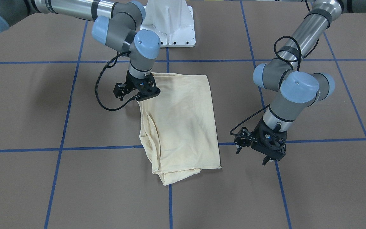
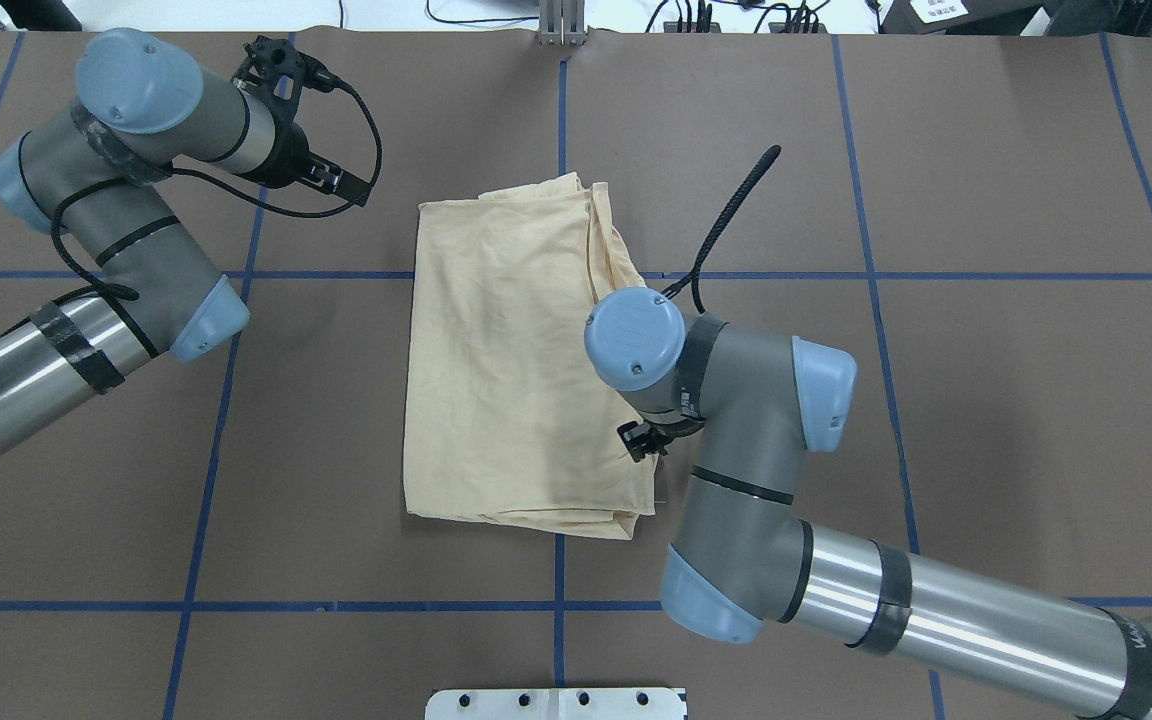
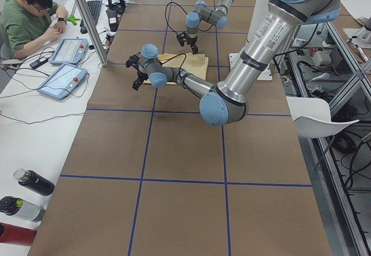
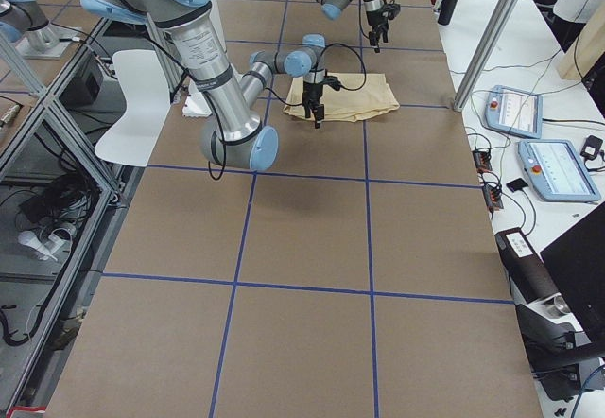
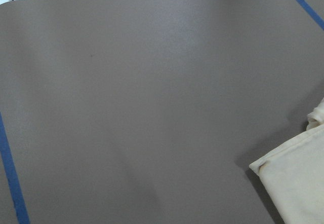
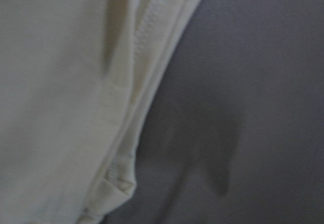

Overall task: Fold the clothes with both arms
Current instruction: 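Move the left and right grippers to opposite long edges of the shirt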

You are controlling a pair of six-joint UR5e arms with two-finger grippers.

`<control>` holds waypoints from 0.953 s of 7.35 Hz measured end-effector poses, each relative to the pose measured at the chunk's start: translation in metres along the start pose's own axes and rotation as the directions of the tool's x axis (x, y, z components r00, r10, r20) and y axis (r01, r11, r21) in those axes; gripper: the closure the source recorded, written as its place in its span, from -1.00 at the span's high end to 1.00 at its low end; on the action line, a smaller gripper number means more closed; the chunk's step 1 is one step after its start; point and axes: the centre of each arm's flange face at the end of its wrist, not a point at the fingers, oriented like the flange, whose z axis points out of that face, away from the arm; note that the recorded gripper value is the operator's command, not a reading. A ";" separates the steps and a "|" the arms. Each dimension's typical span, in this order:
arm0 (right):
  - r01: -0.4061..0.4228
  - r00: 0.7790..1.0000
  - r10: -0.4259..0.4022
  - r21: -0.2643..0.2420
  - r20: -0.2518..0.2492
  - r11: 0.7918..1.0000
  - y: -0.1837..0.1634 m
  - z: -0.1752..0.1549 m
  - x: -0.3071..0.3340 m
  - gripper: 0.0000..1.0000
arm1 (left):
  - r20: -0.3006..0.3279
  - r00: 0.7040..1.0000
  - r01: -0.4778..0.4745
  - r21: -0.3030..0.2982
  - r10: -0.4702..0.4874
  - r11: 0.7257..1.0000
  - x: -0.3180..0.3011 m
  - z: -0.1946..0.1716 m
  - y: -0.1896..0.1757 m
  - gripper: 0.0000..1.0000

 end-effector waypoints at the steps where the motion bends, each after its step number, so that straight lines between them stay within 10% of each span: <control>1: 0.000 1.000 0.000 0.021 0.011 1.000 0.022 -0.007 0.029 0.98 | -0.005 1.000 -0.004 0.004 0.004 1.000 0.003 -0.002 0.000 1.00; 5: -0.151 0.981 0.133 0.127 0.141 0.980 0.041 -0.069 0.097 1.00 | -0.155 0.986 0.063 -0.031 -0.067 0.998 0.049 -0.038 0.033 1.00; 7: -0.313 0.930 0.267 0.160 0.254 0.936 0.035 -0.088 0.100 1.00 | -0.227 0.955 0.175 -0.096 -0.193 0.980 0.090 -0.062 0.086 1.00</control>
